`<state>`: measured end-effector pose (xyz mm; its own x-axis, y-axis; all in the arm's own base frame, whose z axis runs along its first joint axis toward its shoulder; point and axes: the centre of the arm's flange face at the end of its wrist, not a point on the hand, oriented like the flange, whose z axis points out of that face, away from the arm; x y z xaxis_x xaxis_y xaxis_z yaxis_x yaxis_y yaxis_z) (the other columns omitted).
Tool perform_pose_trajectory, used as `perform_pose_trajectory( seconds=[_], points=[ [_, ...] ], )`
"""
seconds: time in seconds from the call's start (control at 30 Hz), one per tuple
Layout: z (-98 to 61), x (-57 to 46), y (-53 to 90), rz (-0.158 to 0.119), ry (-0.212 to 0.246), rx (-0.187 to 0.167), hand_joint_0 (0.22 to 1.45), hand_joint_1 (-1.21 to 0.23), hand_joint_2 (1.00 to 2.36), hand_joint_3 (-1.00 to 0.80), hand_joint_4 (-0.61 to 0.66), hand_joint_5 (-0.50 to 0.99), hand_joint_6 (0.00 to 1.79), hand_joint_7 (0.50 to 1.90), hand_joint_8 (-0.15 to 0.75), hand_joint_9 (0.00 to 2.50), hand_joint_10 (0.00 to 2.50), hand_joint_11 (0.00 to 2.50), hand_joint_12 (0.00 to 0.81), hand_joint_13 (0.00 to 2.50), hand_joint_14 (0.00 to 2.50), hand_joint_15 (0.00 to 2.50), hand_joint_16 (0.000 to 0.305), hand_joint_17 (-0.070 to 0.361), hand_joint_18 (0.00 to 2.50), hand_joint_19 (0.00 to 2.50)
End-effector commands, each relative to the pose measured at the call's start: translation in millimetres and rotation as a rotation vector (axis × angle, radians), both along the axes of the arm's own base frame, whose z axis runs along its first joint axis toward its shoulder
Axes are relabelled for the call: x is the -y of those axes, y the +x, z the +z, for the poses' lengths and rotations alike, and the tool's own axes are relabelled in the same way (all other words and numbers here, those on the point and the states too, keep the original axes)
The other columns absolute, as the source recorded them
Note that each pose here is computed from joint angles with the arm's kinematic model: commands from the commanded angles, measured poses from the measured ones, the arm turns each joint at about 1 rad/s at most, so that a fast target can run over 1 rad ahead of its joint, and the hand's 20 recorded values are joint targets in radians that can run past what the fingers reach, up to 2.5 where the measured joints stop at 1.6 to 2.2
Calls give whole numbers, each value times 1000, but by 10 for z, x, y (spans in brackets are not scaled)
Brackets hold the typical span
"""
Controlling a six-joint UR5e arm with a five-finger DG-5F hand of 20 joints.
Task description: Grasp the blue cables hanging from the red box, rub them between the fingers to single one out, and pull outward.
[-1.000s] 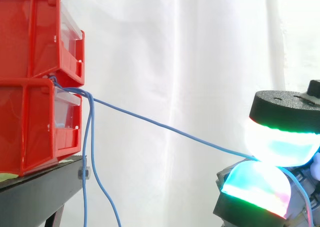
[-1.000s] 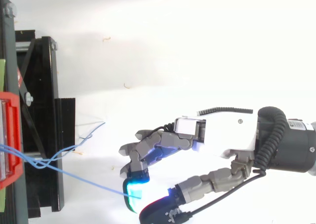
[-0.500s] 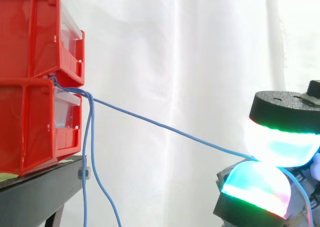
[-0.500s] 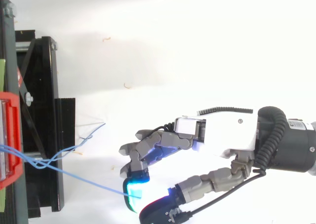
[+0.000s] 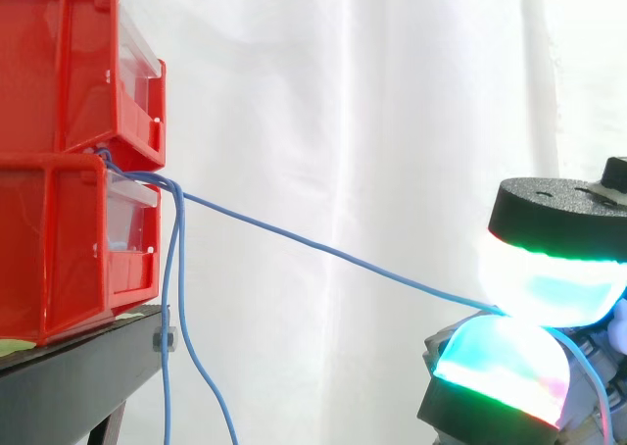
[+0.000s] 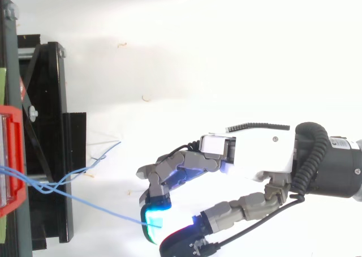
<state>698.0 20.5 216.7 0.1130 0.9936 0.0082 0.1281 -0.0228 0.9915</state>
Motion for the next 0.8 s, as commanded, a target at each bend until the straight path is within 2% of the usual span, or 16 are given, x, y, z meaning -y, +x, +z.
perform_pose_trajectory(
  seconds=[0.0,0.77],
  points=[
    [-2,2,-2,0,1,0,655,-715,1033,-172,25,-201,879,1207,363,569,12,303,449,274,0,0,55,125,0,360],
    [-1,1,0,0,0,1,657,-709,1033,-165,33,-203,885,1169,364,536,5,191,423,228,0,0,53,120,0,251]
  ],
)
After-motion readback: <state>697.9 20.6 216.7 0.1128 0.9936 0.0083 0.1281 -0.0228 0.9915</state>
